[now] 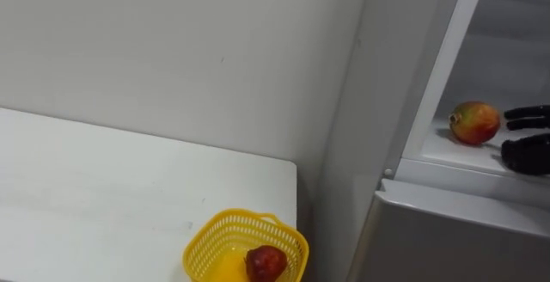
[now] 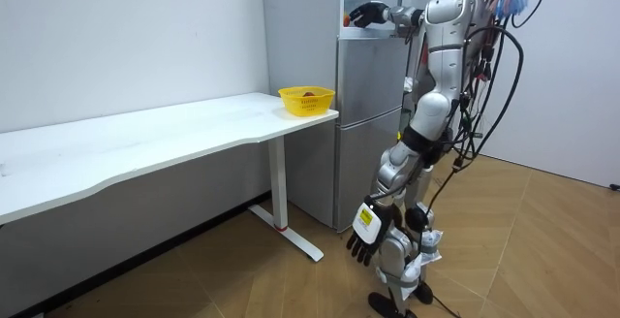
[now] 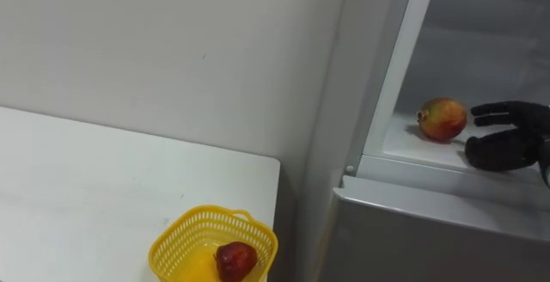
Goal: Retrieve from the upper fridge
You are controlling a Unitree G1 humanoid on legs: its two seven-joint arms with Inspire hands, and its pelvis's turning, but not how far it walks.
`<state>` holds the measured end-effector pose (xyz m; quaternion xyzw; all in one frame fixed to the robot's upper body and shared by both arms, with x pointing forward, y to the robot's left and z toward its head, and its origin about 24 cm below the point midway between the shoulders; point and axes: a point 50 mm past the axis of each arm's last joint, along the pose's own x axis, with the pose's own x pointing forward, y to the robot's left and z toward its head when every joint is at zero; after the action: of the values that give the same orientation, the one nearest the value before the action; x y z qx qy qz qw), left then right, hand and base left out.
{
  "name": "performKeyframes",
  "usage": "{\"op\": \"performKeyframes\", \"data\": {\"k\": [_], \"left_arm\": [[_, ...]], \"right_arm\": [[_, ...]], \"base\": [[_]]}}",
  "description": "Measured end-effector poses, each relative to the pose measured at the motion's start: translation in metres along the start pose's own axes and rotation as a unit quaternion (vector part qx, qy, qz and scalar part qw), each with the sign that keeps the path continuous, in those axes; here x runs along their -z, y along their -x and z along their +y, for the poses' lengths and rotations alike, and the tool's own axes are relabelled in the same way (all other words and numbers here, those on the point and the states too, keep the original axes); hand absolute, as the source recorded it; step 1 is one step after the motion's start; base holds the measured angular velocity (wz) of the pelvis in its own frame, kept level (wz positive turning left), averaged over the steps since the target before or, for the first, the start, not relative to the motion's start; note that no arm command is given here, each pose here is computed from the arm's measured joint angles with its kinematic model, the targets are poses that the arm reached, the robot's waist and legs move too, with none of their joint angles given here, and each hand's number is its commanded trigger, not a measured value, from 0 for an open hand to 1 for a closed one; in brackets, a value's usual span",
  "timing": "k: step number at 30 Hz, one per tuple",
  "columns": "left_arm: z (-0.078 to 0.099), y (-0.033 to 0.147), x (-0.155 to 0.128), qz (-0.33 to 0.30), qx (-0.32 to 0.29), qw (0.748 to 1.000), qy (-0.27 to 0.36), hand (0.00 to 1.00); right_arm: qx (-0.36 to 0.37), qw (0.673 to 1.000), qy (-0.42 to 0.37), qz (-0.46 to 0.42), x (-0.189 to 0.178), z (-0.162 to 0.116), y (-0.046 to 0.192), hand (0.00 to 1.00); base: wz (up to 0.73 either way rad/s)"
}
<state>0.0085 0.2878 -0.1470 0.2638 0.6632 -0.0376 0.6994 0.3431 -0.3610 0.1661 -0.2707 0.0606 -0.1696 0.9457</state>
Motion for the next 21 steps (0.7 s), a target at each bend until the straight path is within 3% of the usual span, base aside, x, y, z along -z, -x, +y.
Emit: {"op": "performKeyframes", "data": {"k": [21], "left_arm": [[0.004,-0.001,-0.008,-0.01,-0.005,1.0,0.003,0.0]], "right_arm": [[0.008,0.997,-0.082,-0.016,-0.01,0.001,0.0,0.0]], "base": [[-0.01]]}}
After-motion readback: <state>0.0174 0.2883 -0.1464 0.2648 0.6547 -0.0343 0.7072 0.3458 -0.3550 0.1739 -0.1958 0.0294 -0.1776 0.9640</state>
